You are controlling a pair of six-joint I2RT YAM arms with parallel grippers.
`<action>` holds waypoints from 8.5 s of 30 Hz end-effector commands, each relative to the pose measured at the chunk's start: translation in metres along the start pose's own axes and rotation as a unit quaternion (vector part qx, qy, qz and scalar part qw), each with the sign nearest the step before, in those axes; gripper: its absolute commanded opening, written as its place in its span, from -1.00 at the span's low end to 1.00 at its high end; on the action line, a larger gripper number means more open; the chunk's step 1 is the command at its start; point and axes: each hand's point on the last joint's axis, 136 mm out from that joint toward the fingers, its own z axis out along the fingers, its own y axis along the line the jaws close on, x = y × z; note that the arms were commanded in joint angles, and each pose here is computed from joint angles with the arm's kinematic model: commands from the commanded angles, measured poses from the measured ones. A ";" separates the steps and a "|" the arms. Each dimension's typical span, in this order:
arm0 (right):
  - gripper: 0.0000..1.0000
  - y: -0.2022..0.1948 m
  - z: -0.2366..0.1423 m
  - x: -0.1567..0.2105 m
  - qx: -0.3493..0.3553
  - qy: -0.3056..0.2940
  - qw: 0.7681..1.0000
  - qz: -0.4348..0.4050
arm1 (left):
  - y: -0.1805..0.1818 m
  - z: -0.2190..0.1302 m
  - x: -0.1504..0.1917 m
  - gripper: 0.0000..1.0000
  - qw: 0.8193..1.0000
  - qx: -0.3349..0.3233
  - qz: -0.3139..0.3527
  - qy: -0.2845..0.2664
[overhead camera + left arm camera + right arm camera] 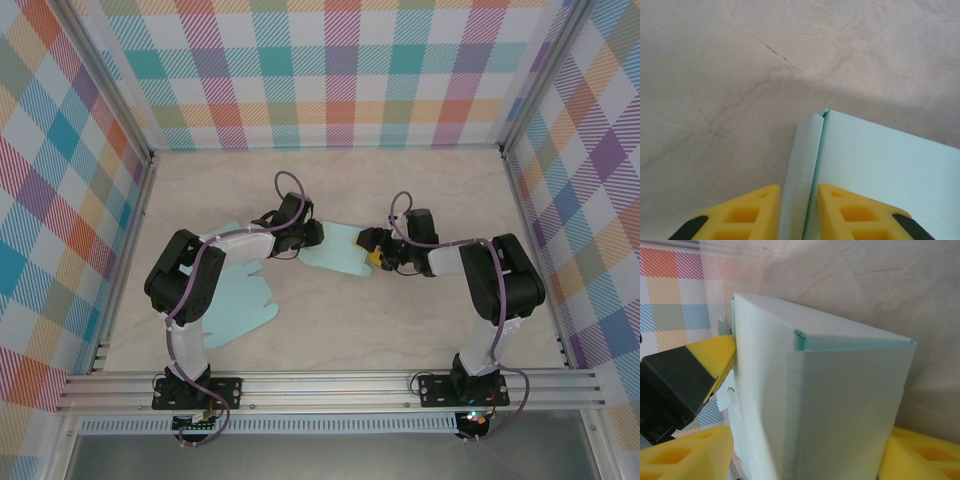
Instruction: Fold the paper box
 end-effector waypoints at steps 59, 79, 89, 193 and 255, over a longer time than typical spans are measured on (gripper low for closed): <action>-0.29 0.063 -0.098 0.026 -0.095 0.132 0.965 0.205 | -0.083 -0.131 0.040 1.00 0.730 0.057 0.636 -0.242; -0.24 0.047 -0.089 0.030 -0.089 0.151 0.960 0.218 | -0.094 -0.113 0.056 -0.11 0.727 0.087 0.660 -0.167; 0.21 0.039 -0.089 0.030 -0.053 0.138 0.969 0.199 | -0.087 -0.117 0.063 -0.13 0.739 0.089 0.655 -0.127; -0.20 0.053 -0.099 -0.007 0.242 0.059 0.898 -0.364 | -0.056 -0.116 0.031 -0.40 0.931 -0.024 0.357 0.064; -0.73 0.071 -0.077 0.015 0.225 0.022 0.940 -0.254 | -0.101 -0.083 0.050 -0.94 0.973 0.045 0.213 0.078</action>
